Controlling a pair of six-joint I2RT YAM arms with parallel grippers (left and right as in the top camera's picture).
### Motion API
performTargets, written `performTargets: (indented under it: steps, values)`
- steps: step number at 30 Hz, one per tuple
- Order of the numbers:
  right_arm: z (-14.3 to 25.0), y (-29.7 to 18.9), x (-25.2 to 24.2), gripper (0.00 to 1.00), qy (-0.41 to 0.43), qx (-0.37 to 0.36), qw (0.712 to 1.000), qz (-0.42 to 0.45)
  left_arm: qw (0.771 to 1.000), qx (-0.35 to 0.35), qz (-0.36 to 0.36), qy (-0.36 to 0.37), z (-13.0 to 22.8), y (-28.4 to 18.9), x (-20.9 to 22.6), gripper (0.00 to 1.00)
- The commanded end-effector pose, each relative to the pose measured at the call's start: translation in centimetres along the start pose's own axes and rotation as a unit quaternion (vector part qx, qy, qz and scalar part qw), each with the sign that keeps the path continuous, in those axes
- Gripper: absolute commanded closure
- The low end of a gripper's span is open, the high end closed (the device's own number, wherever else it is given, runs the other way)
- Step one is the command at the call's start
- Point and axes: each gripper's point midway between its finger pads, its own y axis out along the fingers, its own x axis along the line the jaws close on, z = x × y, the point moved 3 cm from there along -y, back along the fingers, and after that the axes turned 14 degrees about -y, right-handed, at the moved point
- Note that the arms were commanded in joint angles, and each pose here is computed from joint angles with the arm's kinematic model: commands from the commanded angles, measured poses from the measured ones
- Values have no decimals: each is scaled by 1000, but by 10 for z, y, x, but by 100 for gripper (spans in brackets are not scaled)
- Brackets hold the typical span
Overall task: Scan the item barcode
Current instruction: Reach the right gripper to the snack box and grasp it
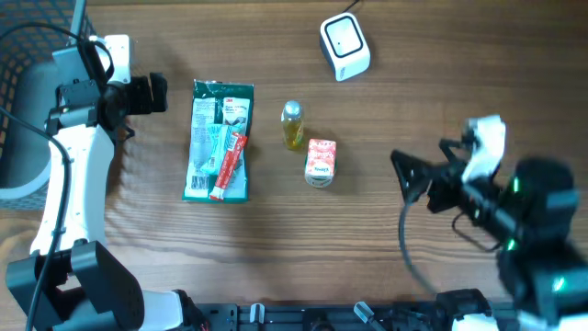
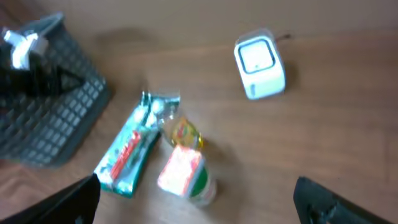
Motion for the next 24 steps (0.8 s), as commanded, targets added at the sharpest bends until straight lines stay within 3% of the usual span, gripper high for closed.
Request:
performTargets:
  steps: [1,3,7,9,18,24]
  values:
    - [-26,15,11,0,56,59,995,-64,1000,-13,6,8,-8,-7,-2,0]
    - [-26,30,19,0,91,94,984,-120,1000,-14,6,8,-8,-7,-2,0]
    - [-7,62,27,32,134,161,963,-169,1000,-14,6,8,-8,-7,-2,0]
    - [11,84,33,40,118,209,960,-144,1000,-14,6,8,-8,-7,-2,0]
    - [86,155,62,40,79,362,928,-50,1000,-13,6,9,-8,-7,-2,0]
    - [112,185,57,48,69,394,917,-14,1000,-13,6,8,-8,-7,-2,0]
